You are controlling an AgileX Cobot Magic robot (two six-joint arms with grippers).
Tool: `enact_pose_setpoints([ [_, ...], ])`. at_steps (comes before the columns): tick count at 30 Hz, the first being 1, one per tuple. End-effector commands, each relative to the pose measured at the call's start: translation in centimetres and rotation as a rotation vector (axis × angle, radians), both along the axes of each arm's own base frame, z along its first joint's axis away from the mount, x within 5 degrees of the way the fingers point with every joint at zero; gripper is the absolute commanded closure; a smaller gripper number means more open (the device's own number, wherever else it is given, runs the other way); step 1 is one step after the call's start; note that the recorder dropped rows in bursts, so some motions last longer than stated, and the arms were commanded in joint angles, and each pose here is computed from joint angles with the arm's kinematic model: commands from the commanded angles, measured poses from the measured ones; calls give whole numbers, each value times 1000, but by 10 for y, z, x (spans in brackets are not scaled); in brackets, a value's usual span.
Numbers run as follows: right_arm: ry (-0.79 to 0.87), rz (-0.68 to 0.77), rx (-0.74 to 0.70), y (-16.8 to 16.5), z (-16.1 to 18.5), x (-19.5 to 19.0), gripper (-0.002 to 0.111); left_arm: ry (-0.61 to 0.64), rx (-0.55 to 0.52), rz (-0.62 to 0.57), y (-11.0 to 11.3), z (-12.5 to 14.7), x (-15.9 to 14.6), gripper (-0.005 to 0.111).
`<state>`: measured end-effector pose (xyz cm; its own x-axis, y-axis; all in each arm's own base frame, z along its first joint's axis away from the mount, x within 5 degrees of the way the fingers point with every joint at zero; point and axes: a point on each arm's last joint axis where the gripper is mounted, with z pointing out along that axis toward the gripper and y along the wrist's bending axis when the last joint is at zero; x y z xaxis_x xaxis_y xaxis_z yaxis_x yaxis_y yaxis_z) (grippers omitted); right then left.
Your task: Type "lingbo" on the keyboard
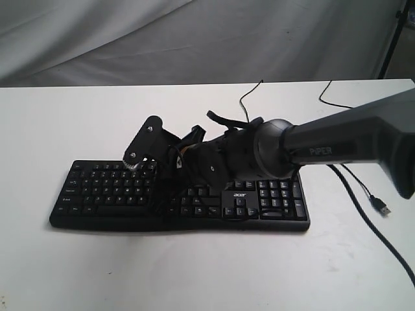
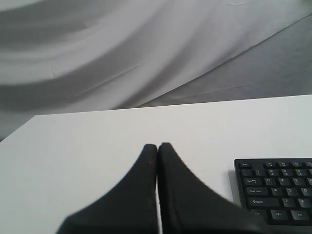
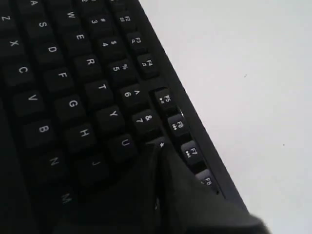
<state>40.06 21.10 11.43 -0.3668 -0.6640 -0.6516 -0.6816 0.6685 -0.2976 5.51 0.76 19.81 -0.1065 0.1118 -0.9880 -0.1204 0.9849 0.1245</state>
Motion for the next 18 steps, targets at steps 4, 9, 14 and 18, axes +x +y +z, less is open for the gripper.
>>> enact_pose_setpoints([
  [4, -53, 14, 6, 3, 2, 3, 108, 4, -4, -4, 0, -2, 0, 106],
  [9, -41, 14, 0, 3, -3, 3, 108, 4, -4, -4, 0, -2, 0, 106],
  [14, -34, 15, -3, 3, -6, 3, 108, 4, -4, -4, 0, -2, 0, 106],
  [18, -32, 15, -4, 3, -6, 3, 108, 4, -4, -4, 0, -2, 0, 106],
])
